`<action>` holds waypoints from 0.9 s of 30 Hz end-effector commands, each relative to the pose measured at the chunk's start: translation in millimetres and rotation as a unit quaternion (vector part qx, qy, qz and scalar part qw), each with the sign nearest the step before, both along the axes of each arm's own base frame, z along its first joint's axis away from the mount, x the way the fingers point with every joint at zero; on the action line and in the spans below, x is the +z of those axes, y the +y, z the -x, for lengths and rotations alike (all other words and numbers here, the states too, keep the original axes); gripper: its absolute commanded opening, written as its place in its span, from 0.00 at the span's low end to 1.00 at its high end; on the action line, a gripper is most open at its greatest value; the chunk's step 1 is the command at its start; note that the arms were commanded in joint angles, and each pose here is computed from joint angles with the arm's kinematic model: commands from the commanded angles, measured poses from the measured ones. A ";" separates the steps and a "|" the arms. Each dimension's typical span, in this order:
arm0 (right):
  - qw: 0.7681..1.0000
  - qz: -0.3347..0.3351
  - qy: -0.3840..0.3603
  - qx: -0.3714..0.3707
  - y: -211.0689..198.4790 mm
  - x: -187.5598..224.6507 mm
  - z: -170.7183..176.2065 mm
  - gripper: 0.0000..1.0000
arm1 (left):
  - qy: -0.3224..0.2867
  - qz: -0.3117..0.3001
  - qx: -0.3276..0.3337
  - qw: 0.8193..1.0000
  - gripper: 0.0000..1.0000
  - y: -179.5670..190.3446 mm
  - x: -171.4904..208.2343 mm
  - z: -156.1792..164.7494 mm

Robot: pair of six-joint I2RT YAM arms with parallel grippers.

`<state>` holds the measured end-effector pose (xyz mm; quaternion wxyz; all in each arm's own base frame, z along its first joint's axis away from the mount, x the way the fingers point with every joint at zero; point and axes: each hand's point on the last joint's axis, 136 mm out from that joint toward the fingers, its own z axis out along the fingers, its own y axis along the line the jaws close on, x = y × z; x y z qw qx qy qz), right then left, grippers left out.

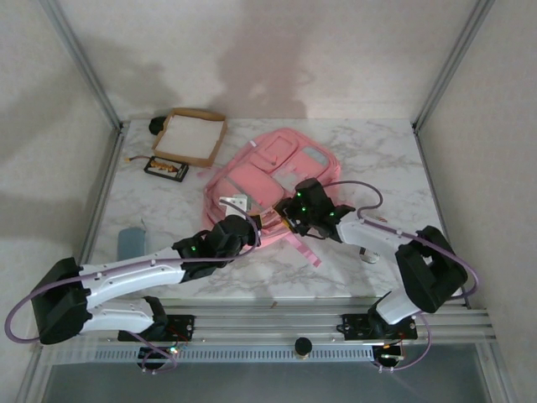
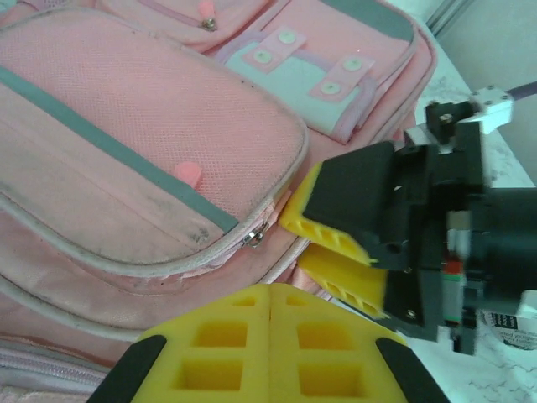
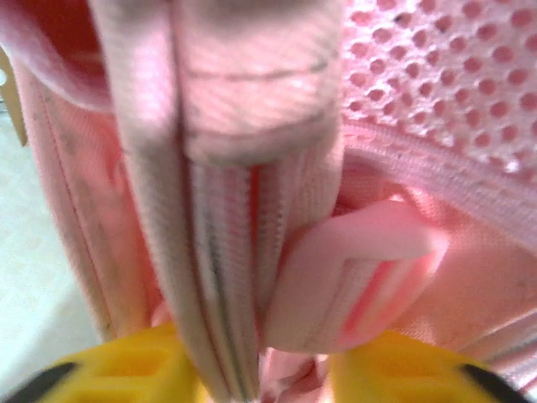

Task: Pack the student bag
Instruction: Unzip the student bag at the center of the table.

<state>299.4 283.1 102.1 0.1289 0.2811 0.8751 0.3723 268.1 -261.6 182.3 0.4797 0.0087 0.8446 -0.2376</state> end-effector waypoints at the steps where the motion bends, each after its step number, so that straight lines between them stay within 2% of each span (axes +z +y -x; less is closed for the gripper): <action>1: 0.998 0.003 -0.050 -0.040 -5.4 21.8 -31.3 0.21 | -0.019 0.000 -0.001 1.000 0.00 6.2 3.2 1.3; 4: 0.997 0.012 -0.061 -0.052 -17.3 24.6 -38.8 0.03 | -0.013 -0.011 0.014 1.000 0.00 15.5 -4.2 -2.2; 5: 0.996 0.017 -0.067 -0.051 -19.0 26.9 -40.4 0.00 | -0.005 -0.011 0.007 1.000 0.00 14.1 -5.9 -3.5; 8: 0.996 0.022 -0.073 -0.043 -20.1 30.9 -39.3 0.00 | 0.017 -0.015 -0.004 1.000 0.00 6.8 -9.7 -7.0; 13: 0.995 -0.034 -0.090 -0.029 -10.7 52.6 -36.6 0.00 | 0.061 -0.034 -0.024 0.997 0.00 -9.7 -15.9 -9.5; 15: 0.994 -0.048 -0.096 -0.030 -10.2 67.0 -38.0 0.00 | 0.062 -0.034 -0.042 0.997 0.15 -15.8 -12.5 -9.1; 16: 0.993 -0.053 -0.099 -0.030 -11.3 74.1 -38.7 0.00 | 0.065 -0.037 -0.045 0.996 0.19 -15.9 -11.7 -9.9; 20: 0.990 -0.094 -0.101 -0.018 -16.4 93.2 -42.7 0.00 | 0.079 -0.042 -0.065 0.994 0.26 -12.1 -12.2 -8.3; 23: 0.990 -0.092 -0.109 -0.011 -19.5 103.8 -47.2 0.00 | 0.085 -0.045 -0.094 0.991 0.35 -15.4 -11.1 -2.9; 27: 0.987 -0.114 -0.117 -0.008 -20.5 117.5 -51.8 0.00 | 0.096 -0.034 -0.140 0.985 0.42 -30.4 -9.6 4.4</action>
